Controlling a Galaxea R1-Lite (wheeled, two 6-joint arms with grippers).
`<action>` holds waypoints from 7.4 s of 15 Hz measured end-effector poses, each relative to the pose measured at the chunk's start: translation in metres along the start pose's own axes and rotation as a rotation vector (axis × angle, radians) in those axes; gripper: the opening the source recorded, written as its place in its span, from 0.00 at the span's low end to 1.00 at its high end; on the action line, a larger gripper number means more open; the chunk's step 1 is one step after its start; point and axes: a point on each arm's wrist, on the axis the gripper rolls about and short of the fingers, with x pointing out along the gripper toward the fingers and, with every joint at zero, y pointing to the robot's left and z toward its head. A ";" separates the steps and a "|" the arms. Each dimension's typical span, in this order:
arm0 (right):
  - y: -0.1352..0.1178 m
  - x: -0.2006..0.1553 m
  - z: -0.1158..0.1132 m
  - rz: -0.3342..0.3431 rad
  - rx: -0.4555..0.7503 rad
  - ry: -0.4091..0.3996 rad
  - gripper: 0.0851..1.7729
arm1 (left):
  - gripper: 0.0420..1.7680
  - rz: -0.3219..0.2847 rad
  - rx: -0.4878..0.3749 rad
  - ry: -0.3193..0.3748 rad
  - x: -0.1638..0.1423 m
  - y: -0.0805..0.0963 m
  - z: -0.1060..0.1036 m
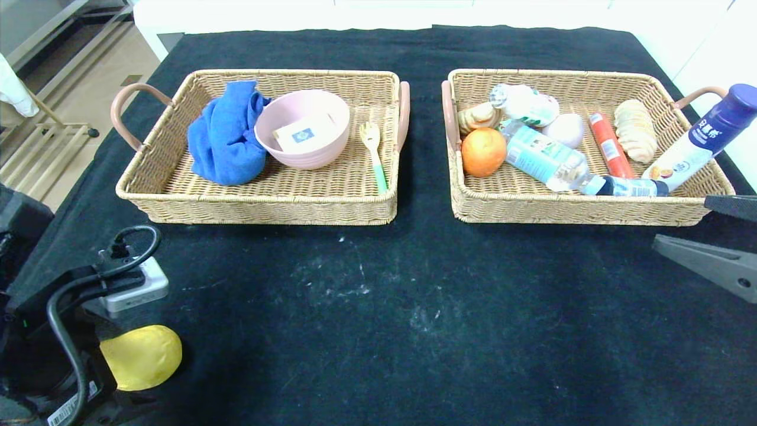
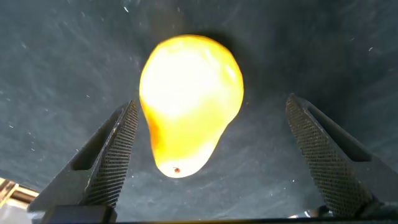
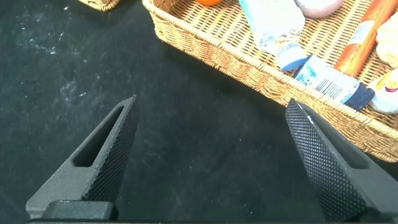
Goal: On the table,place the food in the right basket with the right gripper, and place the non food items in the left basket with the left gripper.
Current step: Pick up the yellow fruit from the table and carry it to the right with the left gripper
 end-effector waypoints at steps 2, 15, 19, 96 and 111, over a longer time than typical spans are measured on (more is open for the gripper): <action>0.000 0.000 0.000 0.001 0.000 0.000 0.96 | 0.97 -0.006 -0.004 0.015 0.003 0.000 -0.001; 0.000 0.001 -0.002 0.004 0.000 0.007 0.96 | 0.97 0.028 -0.012 0.052 0.022 0.006 0.006; 0.001 0.001 -0.002 0.005 0.000 0.007 0.96 | 0.97 0.038 -0.012 0.042 0.028 0.007 0.007; -0.001 0.003 -0.002 0.000 0.003 0.011 0.96 | 0.61 -0.279 -0.427 -0.206 0.019 -0.147 0.209; -0.001 0.003 -0.002 -0.001 0.003 0.013 0.96 | 0.91 -0.283 -0.427 -0.207 0.018 -0.147 0.209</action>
